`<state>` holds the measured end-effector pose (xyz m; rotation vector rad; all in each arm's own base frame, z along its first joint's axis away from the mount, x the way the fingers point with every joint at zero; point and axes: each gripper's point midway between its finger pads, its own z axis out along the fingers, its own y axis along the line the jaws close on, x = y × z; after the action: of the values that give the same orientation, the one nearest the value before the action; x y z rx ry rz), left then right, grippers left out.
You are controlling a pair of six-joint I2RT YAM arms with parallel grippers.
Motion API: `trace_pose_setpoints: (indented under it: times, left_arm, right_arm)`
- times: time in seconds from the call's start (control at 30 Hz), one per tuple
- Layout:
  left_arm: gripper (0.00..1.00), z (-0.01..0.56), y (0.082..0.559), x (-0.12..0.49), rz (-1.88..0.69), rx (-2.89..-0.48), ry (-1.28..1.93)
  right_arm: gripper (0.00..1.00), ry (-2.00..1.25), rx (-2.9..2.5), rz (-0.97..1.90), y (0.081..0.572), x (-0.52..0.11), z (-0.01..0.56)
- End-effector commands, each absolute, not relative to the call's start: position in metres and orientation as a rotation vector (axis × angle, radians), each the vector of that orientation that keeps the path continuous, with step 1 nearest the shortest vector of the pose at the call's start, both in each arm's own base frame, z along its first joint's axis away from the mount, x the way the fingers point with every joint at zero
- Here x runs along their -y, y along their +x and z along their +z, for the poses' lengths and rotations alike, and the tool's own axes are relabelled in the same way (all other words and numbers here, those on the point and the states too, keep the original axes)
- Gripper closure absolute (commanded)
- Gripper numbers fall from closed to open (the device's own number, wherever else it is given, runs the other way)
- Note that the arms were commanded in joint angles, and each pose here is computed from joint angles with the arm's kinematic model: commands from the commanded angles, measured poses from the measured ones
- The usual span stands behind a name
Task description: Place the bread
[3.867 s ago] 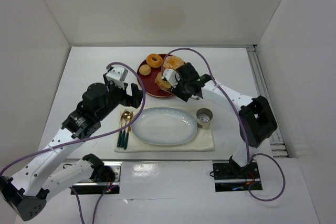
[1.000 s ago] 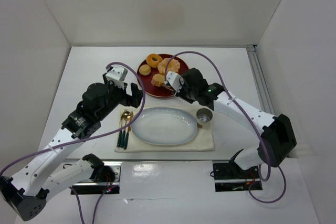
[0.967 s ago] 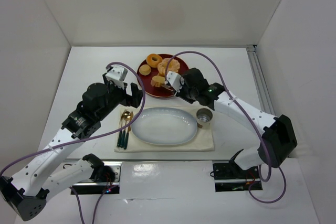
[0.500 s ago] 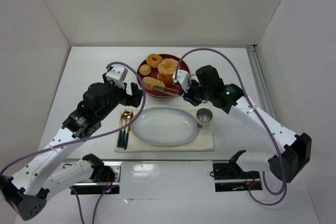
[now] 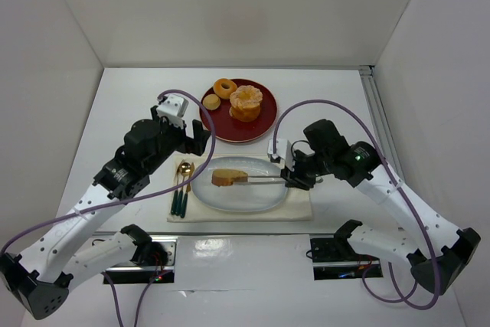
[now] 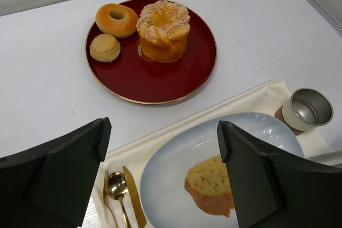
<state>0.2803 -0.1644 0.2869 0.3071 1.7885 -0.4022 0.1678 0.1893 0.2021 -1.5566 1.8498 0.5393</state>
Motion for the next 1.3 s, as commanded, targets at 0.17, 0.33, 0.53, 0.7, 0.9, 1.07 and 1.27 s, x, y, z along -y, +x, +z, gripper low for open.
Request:
trace_pose_setpoints:
  times: [0.17,0.33,0.53,0.7,0.9,1.07,1.27]
  left_arm:
    - [0.0,0.297,0.286,0.167,-0.399,-1.742,0.301]
    - [0.0,0.297,0.286,0.167,-0.399,-1.742,0.301]
    - [0.0,0.297,0.286,0.167,-0.399,-1.742,0.301]
    - [0.0,0.297,0.286,0.167,-0.399,-1.742,0.301]
    - [0.0,0.3,0.285,0.166,-0.401,-1.733,0.299]
    - [0.0,0.3,0.285,0.166,-0.401,-1.733,0.299]
    - [0.0,0.3,0.285,0.166,-0.401,-1.733,0.299]
  right_arm:
    - [1.0,-1.661,-1.897,0.58,0.135,-0.169,0.177]
    - [0.97,-1.652,-1.926,0.544,0.141,-0.167,0.161]
    - [0.83,-1.666,-1.972,0.529,0.143,-0.165,0.149]
    - [0.64,-1.666,-1.972,0.529,0.145,-0.166,0.15]
    - [0.38,-1.674,-1.963,0.526,0.143,-0.165,0.151]
    - [0.33,-1.678,-1.946,0.521,0.143,-0.164,0.155]
    - [0.33,-1.662,-1.91,0.512,0.145,-0.166,0.166]
